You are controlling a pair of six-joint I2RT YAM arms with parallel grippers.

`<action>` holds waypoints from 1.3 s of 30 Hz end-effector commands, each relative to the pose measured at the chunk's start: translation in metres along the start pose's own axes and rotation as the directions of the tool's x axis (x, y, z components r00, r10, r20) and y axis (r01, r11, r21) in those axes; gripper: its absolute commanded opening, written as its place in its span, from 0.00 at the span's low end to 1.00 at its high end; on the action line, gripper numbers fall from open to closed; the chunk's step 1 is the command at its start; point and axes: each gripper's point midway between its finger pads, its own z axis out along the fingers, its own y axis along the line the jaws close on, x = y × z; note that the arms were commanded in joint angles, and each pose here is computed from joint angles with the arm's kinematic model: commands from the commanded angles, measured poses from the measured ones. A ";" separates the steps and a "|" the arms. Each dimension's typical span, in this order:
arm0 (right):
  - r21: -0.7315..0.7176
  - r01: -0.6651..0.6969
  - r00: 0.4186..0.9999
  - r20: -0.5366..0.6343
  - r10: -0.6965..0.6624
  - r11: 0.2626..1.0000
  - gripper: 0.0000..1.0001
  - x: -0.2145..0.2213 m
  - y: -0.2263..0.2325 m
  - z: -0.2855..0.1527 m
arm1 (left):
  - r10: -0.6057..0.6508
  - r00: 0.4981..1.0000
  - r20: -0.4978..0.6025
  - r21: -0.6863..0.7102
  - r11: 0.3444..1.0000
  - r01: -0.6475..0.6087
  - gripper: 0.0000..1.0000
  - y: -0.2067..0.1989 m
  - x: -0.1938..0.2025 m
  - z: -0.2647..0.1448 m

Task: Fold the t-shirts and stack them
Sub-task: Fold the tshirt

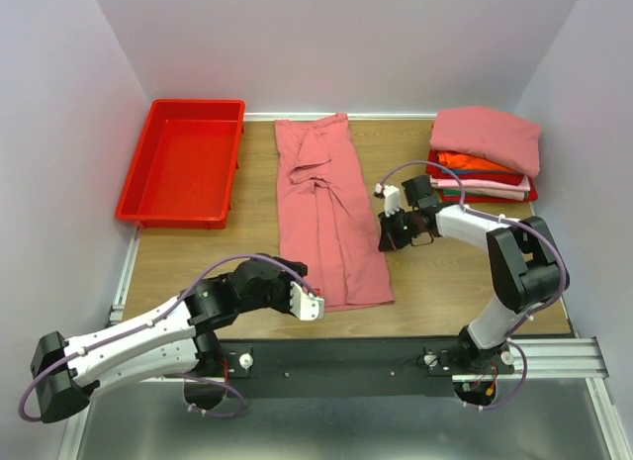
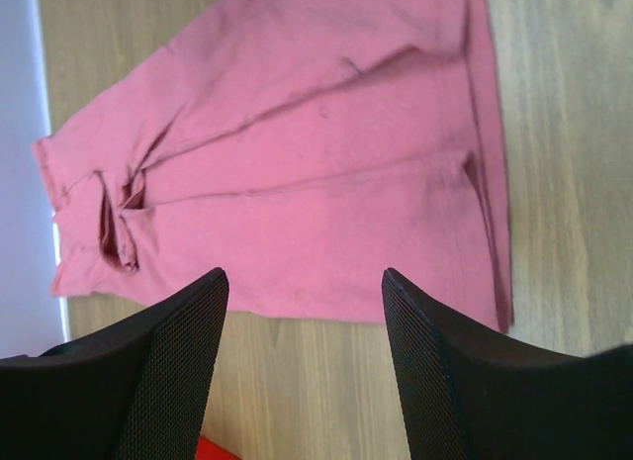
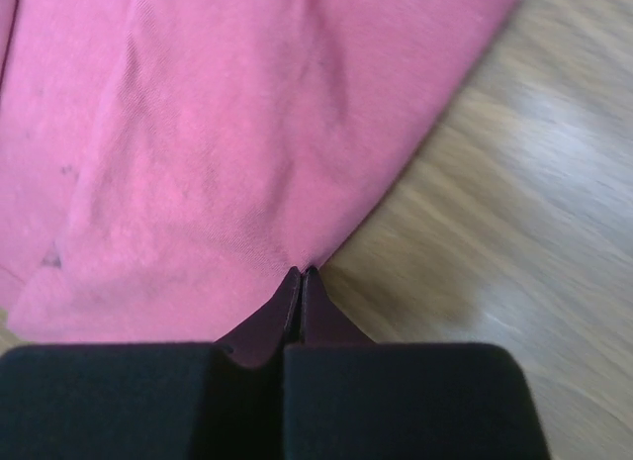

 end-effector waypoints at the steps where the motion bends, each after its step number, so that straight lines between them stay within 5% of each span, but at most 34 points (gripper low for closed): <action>1: 0.020 -0.039 0.999 0.007 0.039 0.999 0.00 -0.002 -0.019 -0.010 | 0.046 0.999 0.016 0.119 0.992 -0.047 0.72 -0.025 0.003 0.012; 9: 0.077 0.065 0.998 -0.032 -0.063 0.995 0.03 0.001 -0.040 -0.027 | 0.035 0.991 0.127 0.221 0.973 -0.063 0.72 -0.041 -0.022 0.034; 10: 0.057 0.083 0.996 -0.029 -0.082 0.995 0.26 0.001 -0.037 -0.028 | 0.027 0.990 0.135 0.233 0.971 -0.058 0.72 -0.043 -0.025 0.039; 13: 0.017 0.120 0.993 0.009 -0.120 0.993 0.63 -0.007 -0.025 -0.038 | 0.006 0.989 0.149 0.282 0.958 -0.049 0.71 -0.055 -0.033 0.047; 18: 0.019 0.166 0.985 0.044 -0.166 0.986 1.00 -0.015 -0.018 -0.050 | -0.003 0.992 0.128 0.333 0.942 -0.040 0.69 -0.068 -0.037 0.057; 39: 0.022 0.205 0.969 0.139 -0.206 0.979 1.00 -0.032 -0.005 -0.075 | -0.033 0.995 -0.091 0.325 0.944 0.061 0.59 -0.088 -0.002 0.091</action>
